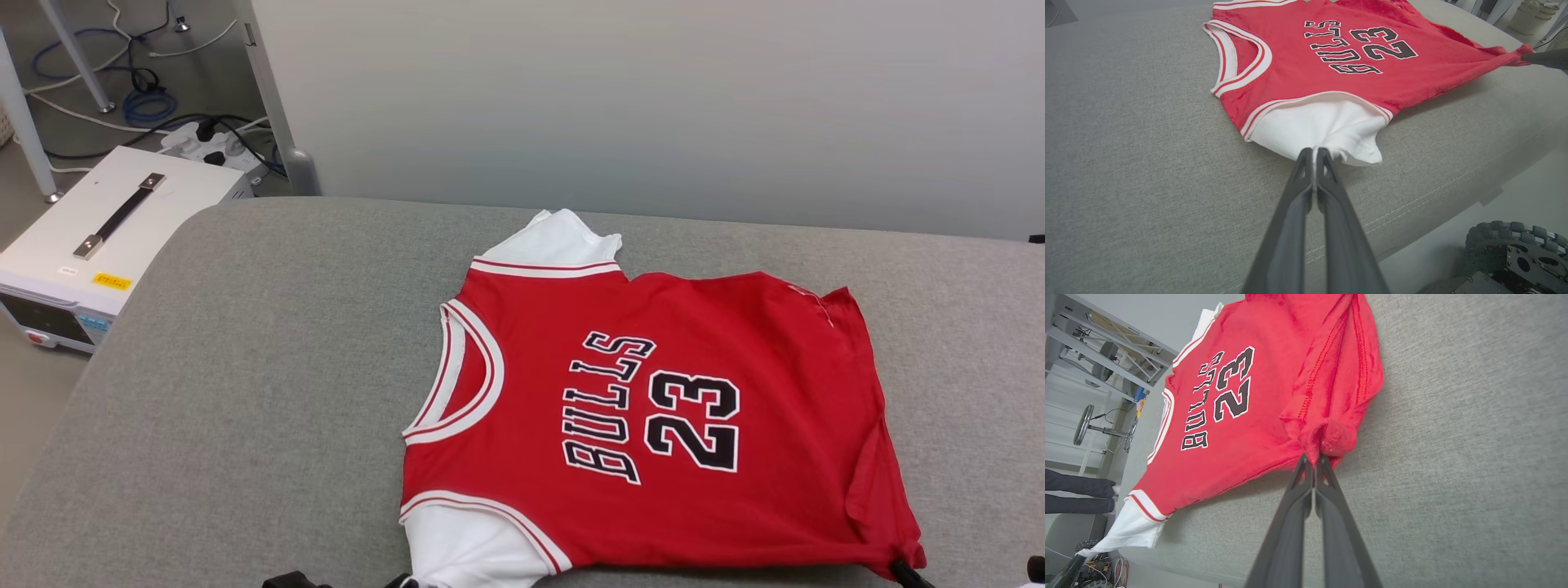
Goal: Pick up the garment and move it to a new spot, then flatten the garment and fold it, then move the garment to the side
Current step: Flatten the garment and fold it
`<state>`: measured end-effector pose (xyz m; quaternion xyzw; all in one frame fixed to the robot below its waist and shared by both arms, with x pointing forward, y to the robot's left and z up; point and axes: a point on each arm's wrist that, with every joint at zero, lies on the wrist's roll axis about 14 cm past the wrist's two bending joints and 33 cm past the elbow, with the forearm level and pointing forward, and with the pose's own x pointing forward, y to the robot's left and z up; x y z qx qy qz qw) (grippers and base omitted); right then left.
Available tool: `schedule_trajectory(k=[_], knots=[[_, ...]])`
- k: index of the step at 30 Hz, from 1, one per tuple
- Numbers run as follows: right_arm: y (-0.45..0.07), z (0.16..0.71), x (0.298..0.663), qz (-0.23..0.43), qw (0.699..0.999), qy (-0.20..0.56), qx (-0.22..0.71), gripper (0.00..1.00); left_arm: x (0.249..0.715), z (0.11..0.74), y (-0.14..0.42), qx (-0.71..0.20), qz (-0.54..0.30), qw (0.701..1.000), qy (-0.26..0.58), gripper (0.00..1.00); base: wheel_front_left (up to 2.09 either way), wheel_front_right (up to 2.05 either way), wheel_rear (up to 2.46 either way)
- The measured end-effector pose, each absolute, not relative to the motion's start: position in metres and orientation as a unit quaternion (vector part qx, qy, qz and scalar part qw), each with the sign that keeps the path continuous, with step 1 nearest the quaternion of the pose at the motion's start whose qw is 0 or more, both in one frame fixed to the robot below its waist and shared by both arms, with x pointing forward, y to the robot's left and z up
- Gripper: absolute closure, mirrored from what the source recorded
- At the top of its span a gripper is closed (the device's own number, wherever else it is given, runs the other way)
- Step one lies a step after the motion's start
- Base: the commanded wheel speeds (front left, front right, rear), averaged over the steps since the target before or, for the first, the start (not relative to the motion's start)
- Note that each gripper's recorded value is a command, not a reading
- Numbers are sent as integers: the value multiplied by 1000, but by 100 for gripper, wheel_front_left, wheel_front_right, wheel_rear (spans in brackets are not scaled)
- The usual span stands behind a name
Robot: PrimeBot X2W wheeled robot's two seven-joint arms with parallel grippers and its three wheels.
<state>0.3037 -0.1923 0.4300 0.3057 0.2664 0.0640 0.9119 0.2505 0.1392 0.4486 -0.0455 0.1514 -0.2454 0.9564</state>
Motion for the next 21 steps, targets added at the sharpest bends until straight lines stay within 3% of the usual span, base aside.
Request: schedule_trajectory(k=[13,21], knots=[[-198,470,336,64,927,222,294,100,312,507,145,-15,-246,967,58,100,0,0,0],[-201,471,371,59,934,244,254,100,367,514,154,13,-230,971,56,100,0,0,0]])
